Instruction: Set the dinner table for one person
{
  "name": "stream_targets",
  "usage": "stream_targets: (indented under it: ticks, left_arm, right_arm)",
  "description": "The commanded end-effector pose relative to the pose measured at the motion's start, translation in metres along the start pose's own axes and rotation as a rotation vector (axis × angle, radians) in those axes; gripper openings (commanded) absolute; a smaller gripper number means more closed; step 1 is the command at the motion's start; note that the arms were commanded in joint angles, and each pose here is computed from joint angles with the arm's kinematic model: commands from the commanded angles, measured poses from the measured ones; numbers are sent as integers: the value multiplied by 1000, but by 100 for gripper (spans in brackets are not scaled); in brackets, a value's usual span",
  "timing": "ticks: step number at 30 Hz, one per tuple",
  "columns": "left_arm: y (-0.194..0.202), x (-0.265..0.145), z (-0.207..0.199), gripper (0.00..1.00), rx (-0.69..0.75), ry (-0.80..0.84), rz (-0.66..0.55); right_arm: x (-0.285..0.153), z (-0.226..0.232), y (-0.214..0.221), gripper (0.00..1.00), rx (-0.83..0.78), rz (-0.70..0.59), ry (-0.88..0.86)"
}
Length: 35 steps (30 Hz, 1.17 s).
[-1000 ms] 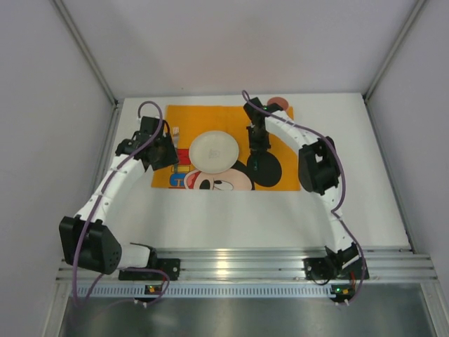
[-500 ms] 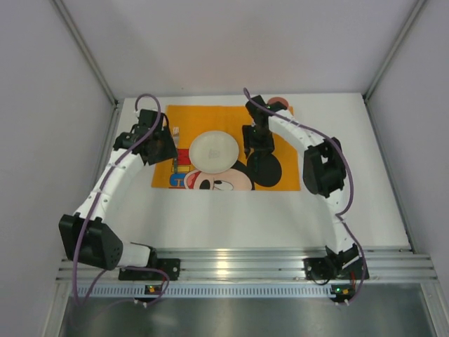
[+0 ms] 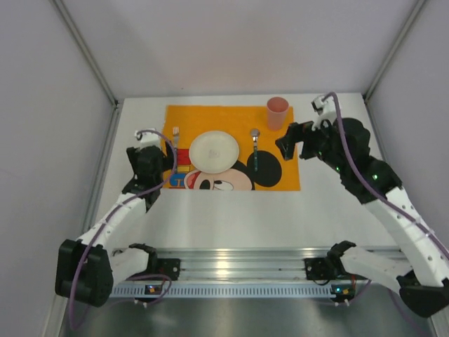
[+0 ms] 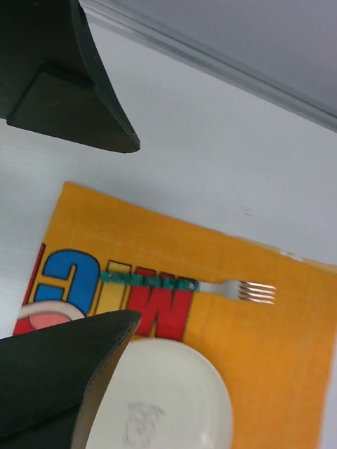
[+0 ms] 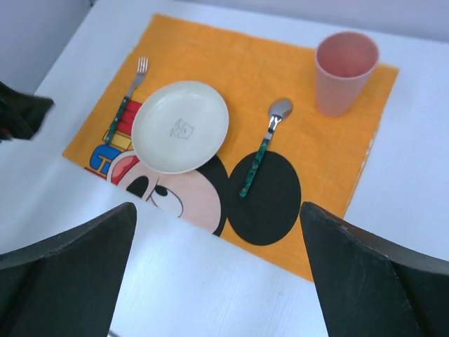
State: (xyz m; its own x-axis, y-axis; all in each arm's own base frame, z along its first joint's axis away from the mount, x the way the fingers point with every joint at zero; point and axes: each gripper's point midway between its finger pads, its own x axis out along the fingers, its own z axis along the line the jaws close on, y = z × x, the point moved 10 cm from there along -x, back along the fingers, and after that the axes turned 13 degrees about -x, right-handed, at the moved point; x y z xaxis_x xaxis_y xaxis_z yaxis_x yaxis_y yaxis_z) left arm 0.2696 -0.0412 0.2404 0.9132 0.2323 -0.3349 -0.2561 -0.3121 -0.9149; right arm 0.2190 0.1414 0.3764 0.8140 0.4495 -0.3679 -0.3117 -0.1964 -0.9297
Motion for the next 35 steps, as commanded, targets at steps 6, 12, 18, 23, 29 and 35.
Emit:
stream_targets:
  ticks: [6, 12, 18, 23, 29, 35]
  left_arm:
    - [63, 40, 46, 99, -40, 163, -143]
    - [88, 64, 61, 99, -15, 172, -122]
    - [111, 85, 61, 99, 29, 216, -78]
    - [111, 79, 62, 99, 8, 232, -121]
    - [111, 79, 63, 99, 11, 221, -120]
    - [111, 79, 62, 99, 9, 223, -122]
  right_arm:
    - [-27, -3, 83, 100, -45, -158, 30]
    - [-56, -4, 108, 100, 17, -176, 53]
    - [-72, -11, 110, 100, 40, -186, 132]
    - [-66, -14, 102, 100, 158, -175, 224]
    - [-57, -15, 86, 100, 206, -70, 286]
    - [-68, -17, 85, 100, 161, -120, 278]
